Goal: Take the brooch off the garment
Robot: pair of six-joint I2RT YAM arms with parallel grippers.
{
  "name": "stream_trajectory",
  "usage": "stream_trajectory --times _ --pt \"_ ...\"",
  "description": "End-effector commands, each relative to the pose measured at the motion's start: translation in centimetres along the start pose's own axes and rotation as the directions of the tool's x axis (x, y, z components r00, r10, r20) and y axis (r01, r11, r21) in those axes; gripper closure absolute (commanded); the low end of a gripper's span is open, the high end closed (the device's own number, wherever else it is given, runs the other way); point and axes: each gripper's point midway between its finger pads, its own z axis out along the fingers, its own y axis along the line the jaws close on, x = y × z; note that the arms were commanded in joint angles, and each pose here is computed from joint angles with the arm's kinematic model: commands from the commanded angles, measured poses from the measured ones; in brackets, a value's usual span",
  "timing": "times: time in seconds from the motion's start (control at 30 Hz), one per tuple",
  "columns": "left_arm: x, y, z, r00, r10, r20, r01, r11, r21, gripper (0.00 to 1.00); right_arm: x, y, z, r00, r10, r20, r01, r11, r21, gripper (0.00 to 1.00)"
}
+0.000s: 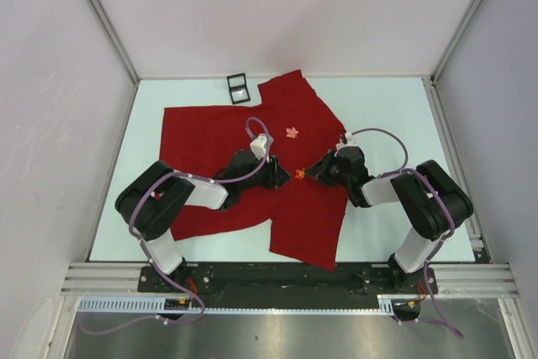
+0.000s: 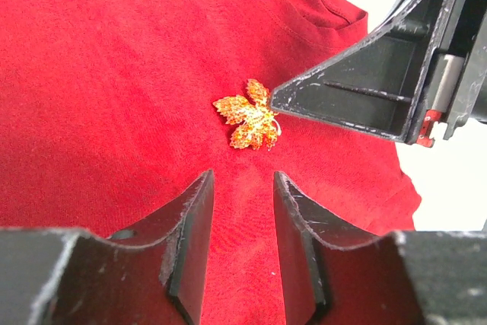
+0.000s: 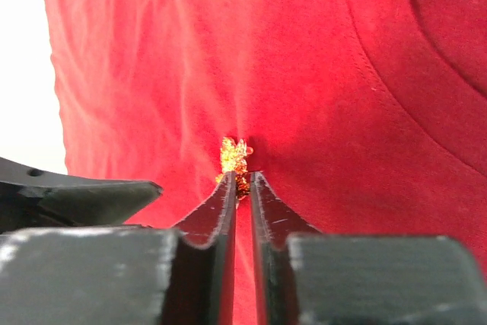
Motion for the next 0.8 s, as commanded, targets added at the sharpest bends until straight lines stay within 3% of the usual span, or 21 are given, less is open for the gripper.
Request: stream_trajectory --times 0.0,0.13,0.43,0.77 --pt "-1.5 -1.4 0.1 0.998 0.019 0.053 -0.022 0.998 0.051 0.58 -0.6 1.7 0.6 1.0 0.016 0.006 -0.016 0.998 -0.066 0.93" --pt "-1.4 -1.5 0.1 0.998 0.023 0.053 -0.026 0.998 0.056 0.58 -0.1 2.1 0.7 0.999 0.046 -0.012 -0.047 0.994 -0.1 1.0" --pt "-1.3 -1.7 0.2 0.998 0.037 0.054 -0.04 0.998 0.057 0.58 0.4 2.7 0.4 0.983 0.172 -0.057 -0.181 0.958 -0.223 1.0" --pt "-1.3 -1.9 0.3 0.997 0.055 0.053 -0.057 0.997 0.047 0.58 1.2 2.4 0.1 0.946 0.296 -0.128 -0.32 0.913 -0.253 1.0"
